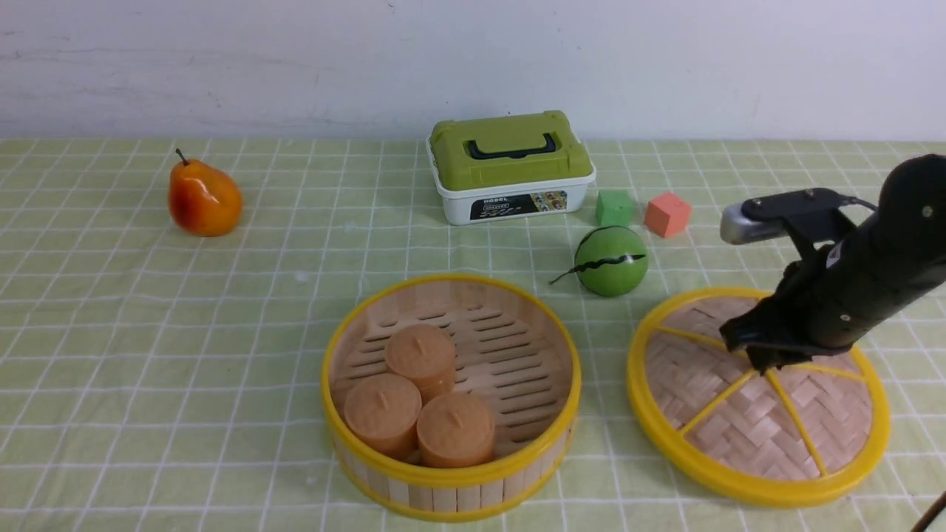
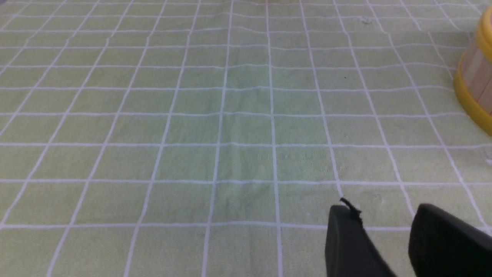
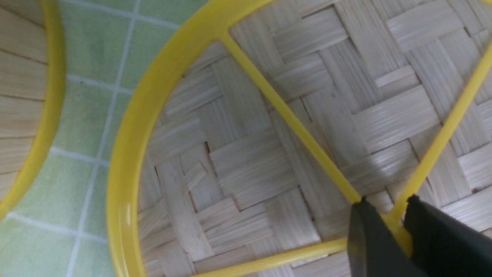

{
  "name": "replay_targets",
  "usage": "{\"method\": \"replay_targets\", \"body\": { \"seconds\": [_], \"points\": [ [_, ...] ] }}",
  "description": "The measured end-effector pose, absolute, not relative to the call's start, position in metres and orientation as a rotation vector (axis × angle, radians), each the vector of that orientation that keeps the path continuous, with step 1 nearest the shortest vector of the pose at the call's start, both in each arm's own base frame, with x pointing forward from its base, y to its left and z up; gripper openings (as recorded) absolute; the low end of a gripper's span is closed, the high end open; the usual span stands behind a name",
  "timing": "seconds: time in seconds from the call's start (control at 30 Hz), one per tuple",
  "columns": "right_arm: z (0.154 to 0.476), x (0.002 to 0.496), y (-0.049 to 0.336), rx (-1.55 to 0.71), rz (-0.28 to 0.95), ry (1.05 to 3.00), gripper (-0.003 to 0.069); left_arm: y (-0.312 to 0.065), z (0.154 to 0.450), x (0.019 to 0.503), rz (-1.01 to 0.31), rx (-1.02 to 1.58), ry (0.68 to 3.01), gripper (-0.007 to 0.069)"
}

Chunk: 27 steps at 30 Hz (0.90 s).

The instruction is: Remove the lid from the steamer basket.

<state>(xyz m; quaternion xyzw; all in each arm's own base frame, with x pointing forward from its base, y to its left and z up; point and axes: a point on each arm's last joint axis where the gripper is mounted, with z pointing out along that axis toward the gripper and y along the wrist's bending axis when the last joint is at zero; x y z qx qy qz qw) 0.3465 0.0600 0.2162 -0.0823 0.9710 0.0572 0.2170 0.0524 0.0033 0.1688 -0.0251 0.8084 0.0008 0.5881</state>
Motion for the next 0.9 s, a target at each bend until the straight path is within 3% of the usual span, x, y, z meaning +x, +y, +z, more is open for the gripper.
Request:
{"method": "replay_targets", "body": {
  "seconds": [0.1, 0.13, 0.17, 0.2, 0.27, 0.37, 0.4, 0.5, 0.57, 0.6, 0.67, 0.7, 0.73, 0.8, 0.9],
  "points": [
    [0.209, 0.35, 0.06, -0.219, 0.157, 2.692, 0.0155, 0.003, 0.169, 0.052, 0.002, -0.058, 1.883, 0.0239],
    [0.21, 0.35, 0.061, -0.201, 0.164, 2.689, 0.0221, 0.003, 0.169, 0.052, 0.002, -0.058, 1.883, 0.0239],
    [0.21, 0.35, 0.061, -0.198, 0.166, 2.688, 0.0229, 0.003, 0.169, 0.052, 0.002, -0.058, 1.883, 0.0239],
    [0.215, 0.349, 0.061, -0.188, 0.172, 2.683, 0.0285, 0.003, 0.169, 0.052, 0.002, -0.058, 1.883, 0.0239],
    [0.231, 0.342, 0.06, -0.189, 0.177, 2.659, 0.0353, 0.003, 0.169, 0.052, 0.002, -0.058, 1.883, 0.0239],
    [0.264, 0.328, 0.058, -0.198, 0.183, 2.58, 0.0394, 0.003, 0.169, 0.052, 0.002, -0.058, 1.883, 0.0239],
    [0.293, 0.313, 0.056, -0.208, 0.184, 2.498, 0.0398, 0.003, 0.169, 0.052, 0.002, -0.058, 1.883, 0.0239],
    [0.344, 0.276, 0.05, -0.214, 0.186, 2.325, 0.0358, 0.003, 0.169, 0.052, 0.002, -0.058, 1.883, 0.0239],
    [0.357, 0.262, 0.048, -0.212, 0.189, 2.272, 0.0322, 0.003, 0.169, 0.052, 0.002, -0.058, 1.883, 0.0239],
    [0.372, 0.237, 0.044, -0.21, 0.189, 2.196, 0.0258, 0.003, 0.169, 0.052, 0.002, -0.058, 1.883, 0.0239],
    [0.377, 0.212, 0.041, -0.209, 0.19, 2.15, 0.0159, 0.003, 0.169, 0.052, 0.002, -0.058, 1.883, 0.0239],
    [0.377, 0.21, 0.04, -0.209, 0.19, 2.146, 0.0148, 0.003, 0.169, 0.052, 0.002, -0.058, 1.883, 0.0239],
    [0.375, 0.189, 0.037, -0.208, 0.19, 2.119, 0.0054, 0.003, 0.169, 0.052, 0.002, -0.058, 1.883, 0.0239],
    [0.37, 0.17, 0.034, -0.205, 0.191, 2.095, -0.0001, 0.003, 0.169, 0.052, 0.002, -0.058, 1.883, 0.0239],
    [0.363, 0.156, 0.032, -0.201, 0.194, 2.078, -0.0018, 0.003, 0.169, 0.052, 0.002, -0.058, 1.883, 0.0239]
  ]
}}
